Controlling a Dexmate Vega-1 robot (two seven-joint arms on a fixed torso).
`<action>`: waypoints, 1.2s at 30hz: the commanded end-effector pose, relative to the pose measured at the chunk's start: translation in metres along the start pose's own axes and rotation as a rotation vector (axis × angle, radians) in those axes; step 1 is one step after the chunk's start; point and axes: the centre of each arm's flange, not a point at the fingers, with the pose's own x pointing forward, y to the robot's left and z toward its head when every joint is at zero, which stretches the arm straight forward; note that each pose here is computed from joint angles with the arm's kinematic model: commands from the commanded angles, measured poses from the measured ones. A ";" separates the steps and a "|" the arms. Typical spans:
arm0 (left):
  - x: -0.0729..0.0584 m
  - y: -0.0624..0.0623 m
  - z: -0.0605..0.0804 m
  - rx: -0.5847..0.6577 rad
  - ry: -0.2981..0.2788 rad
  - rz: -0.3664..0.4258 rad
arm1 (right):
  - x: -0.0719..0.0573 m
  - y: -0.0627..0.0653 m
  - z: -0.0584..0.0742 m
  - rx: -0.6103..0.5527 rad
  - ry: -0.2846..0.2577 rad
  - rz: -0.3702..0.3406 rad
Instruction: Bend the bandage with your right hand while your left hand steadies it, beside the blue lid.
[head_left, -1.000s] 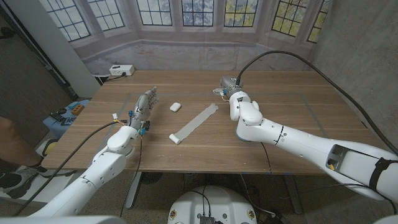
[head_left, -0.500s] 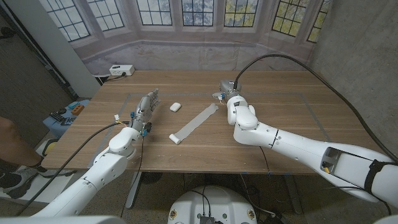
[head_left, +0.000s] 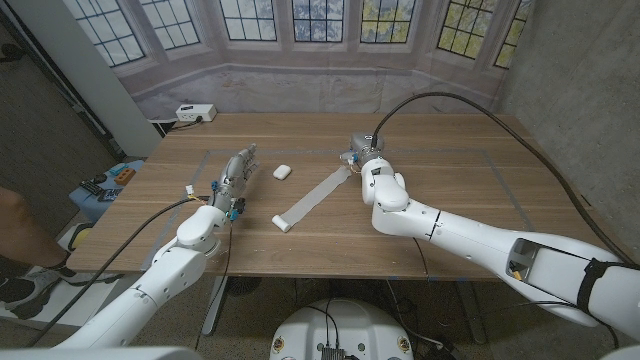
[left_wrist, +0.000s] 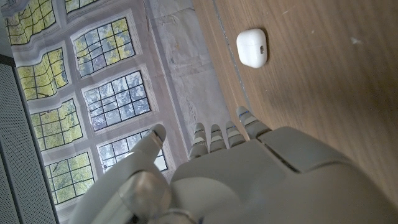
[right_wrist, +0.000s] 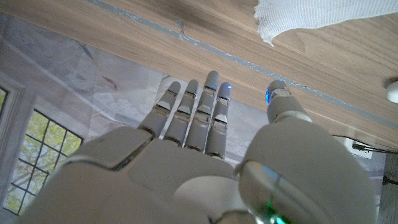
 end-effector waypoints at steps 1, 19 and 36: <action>0.002 0.000 -0.002 -0.001 0.004 0.000 | 0.006 0.008 0.004 -0.013 -0.003 0.000; 0.000 0.003 -0.003 -0.002 0.005 0.008 | 0.016 0.023 0.009 -0.039 -0.015 0.009; 0.004 -0.003 -0.003 -0.005 0.004 0.000 | 0.018 0.040 0.005 -0.063 -0.016 0.038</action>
